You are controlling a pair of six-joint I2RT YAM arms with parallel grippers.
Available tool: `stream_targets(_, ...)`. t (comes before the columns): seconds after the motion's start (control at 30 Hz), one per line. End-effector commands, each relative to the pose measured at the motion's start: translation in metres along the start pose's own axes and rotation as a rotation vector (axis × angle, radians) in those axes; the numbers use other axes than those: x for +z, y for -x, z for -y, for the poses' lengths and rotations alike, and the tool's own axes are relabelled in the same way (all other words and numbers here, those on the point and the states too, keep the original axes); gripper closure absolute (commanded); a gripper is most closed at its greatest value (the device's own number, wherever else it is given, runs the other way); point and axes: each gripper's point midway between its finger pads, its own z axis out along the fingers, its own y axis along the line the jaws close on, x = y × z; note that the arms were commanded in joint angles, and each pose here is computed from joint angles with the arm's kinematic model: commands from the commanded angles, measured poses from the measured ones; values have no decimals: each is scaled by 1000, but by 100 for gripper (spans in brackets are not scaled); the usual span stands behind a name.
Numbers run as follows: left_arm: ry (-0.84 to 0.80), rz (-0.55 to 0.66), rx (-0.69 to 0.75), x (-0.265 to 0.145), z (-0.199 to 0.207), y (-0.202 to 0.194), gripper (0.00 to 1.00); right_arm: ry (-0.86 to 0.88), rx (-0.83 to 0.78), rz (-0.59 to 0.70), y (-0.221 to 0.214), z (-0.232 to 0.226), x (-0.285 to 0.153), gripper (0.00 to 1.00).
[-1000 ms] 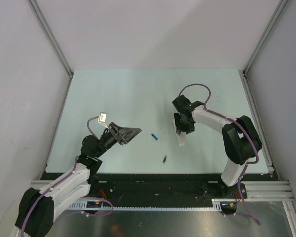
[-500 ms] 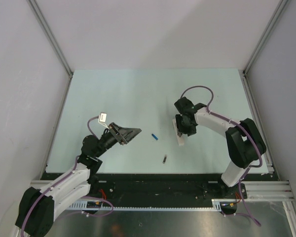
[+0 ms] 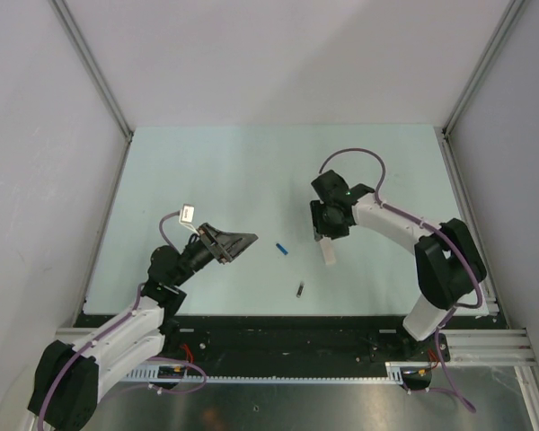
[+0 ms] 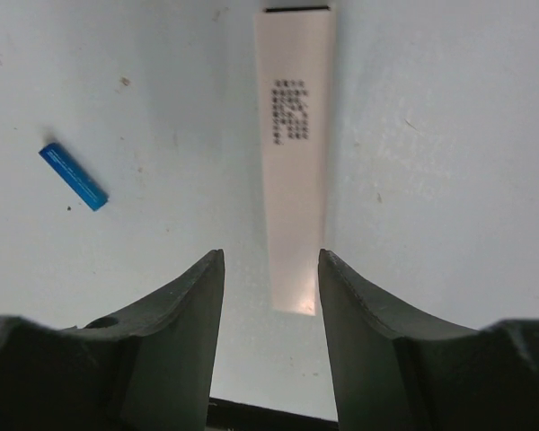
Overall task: Load the batteries into the remote control
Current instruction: Adjust the remote control at the center of the board.
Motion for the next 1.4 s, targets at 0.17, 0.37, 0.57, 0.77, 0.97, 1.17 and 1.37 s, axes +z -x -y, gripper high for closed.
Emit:
stream_targets(0.17, -27, 18, 31, -2, 7, 3, 19, -29, -54, 35, 24, -10, 20, 49)
stream_targets(0.37, -26, 15, 31, -2, 6, 2, 19, -112, -89, 35, 27, -1, 27, 48)
stream_targets(0.57, -24, 12, 32, -2, 5, 1, 19, -146, -98, 13, 23, 5, 35, 48)
stream_targets(0.77, -22, 10, 34, -2, 5, 1, 19, -155, -107, 10, 21, 6, 37, 49)
stream_targets(0.97, -22, 8, 33, -2, 5, 0, 19, -165, -107, 25, 24, 8, 31, 50)
stream_targets(1.17, -24, 9, 36, -1, 6, 1, 19, -160, -108, 26, 24, 7, 27, 53)
stream_targets(1.37, -22, 11, 35, -2, 5, 2, 19, -144, -109, 30, 24, 4, 24, 53)
